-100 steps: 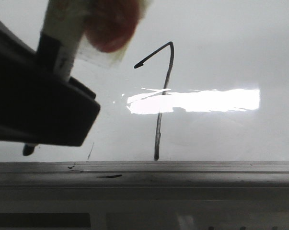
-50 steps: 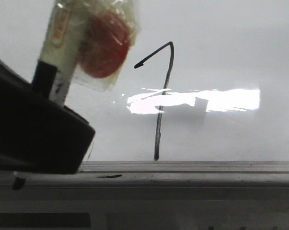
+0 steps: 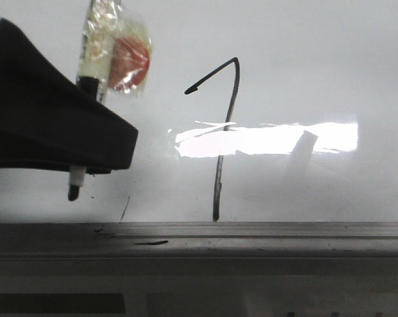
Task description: Write number 7 on whiteboard
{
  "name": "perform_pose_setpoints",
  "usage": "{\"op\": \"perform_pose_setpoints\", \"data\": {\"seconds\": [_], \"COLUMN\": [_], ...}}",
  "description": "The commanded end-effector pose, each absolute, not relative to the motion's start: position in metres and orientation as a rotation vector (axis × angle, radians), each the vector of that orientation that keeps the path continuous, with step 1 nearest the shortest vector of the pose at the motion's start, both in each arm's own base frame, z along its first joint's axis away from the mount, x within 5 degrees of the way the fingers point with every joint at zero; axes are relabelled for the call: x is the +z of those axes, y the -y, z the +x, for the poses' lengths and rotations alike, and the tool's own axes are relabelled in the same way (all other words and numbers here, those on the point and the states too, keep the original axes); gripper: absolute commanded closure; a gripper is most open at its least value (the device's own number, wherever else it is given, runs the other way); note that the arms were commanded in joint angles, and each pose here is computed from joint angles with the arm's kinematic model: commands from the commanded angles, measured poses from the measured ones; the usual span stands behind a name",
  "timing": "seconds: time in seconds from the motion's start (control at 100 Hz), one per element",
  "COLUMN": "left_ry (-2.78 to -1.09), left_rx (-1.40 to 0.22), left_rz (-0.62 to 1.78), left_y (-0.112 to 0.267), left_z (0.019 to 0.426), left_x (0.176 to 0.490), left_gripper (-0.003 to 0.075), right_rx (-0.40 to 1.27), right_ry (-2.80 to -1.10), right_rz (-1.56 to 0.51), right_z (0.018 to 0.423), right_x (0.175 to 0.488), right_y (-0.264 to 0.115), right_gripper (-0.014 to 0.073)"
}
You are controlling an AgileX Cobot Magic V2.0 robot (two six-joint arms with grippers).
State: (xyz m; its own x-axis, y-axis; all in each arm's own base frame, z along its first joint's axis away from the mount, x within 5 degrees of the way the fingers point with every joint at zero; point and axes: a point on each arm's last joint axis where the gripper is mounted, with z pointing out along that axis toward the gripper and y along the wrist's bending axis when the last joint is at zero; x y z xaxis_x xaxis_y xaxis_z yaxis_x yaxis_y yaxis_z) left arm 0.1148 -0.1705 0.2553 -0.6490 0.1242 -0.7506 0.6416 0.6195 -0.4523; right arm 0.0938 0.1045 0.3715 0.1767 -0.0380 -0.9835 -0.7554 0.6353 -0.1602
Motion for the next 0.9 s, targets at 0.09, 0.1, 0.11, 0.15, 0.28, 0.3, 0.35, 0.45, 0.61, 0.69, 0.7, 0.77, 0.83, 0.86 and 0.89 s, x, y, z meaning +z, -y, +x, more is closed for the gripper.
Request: {"op": "perform_pose_setpoints", "data": {"seconds": [0.09, 0.1, 0.11, 0.15, 0.28, 0.3, 0.35, 0.45, 0.61, 0.69, 0.7, 0.77, 0.83, 0.86, 0.89], "left_ry": [-2.149, -2.148, -2.149, -2.151, -2.132, -2.131, -2.128, -2.139, -2.177, -2.184, -2.184, -2.184, -2.185, -2.184, -2.184], "left_rx": [-0.9, -0.895, -0.888, -0.877, -0.837, -0.831, -0.82, -0.807, -0.783, -0.764, -0.763, -0.754, -0.748, -0.746, -0.743], "left_rz": [0.4, 0.39, 0.383, 0.354, 0.286, 0.282, 0.274, 0.26, 0.203, 0.179, 0.177, 0.156, 0.14, 0.135, 0.13], "left_y": [0.176, 0.175, 0.176, 0.176, 0.173, 0.173, 0.173, 0.174, 0.174, 0.171, 0.171, 0.168, 0.166, 0.165, 0.165], "left_z": [0.133, 0.134, 0.135, 0.137, 0.143, 0.144, 0.145, 0.147, 0.153, 0.158, 0.158, 0.161, 0.163, 0.164, 0.164], "left_x": [0.255, 0.254, 0.254, 0.252, 0.252, 0.252, 0.251, 0.248, 0.241, 0.238, 0.238, 0.238, 0.238, 0.238, 0.238], "left_gripper": [0.0741, 0.0741, 0.0741, 0.0741, 0.0741, 0.0741, 0.0741, 0.0741, 0.0741, 0.0741, 0.0741, 0.0741, 0.0741, 0.0741, 0.0741], "right_rx": [0.607, 0.607, 0.607, 0.607, 0.607, 0.607, 0.607, 0.607, 0.604, 0.603, 0.603, 0.603, 0.603, 0.603, 0.603], "right_ry": [-1.291, -1.291, -1.291, -1.291, -1.291, -1.291, -1.291, -1.291, -1.293, -1.295, -1.295, -1.295, -1.295, -1.295, -1.295], "right_rz": [-0.728, -0.728, -0.728, -0.728, -0.728, -0.728, -0.727, -0.727, -0.725, -0.723, -0.723, -0.723, -0.723, -0.723, -0.723], "right_z": [0.092, 0.092, 0.092, 0.092, 0.092, 0.092, 0.092, 0.092, 0.092, 0.092, 0.092, 0.092, 0.092, 0.092, 0.092], "right_x": [0.381, 0.381, 0.381, 0.381, 0.381, 0.381, 0.381, 0.381, 0.381, 0.381, 0.381, 0.381, 0.381, 0.381, 0.381], "right_y": [-0.102, -0.102, -0.102, -0.102, -0.102, -0.102, -0.102, -0.102, -0.102, -0.102, -0.102, -0.102, -0.102, -0.102, -0.102], "right_gripper": [0.066, 0.066, 0.066, 0.066, 0.066, 0.066, 0.066, 0.066, 0.066, 0.066, 0.066, 0.066, 0.066, 0.066, 0.066]}}
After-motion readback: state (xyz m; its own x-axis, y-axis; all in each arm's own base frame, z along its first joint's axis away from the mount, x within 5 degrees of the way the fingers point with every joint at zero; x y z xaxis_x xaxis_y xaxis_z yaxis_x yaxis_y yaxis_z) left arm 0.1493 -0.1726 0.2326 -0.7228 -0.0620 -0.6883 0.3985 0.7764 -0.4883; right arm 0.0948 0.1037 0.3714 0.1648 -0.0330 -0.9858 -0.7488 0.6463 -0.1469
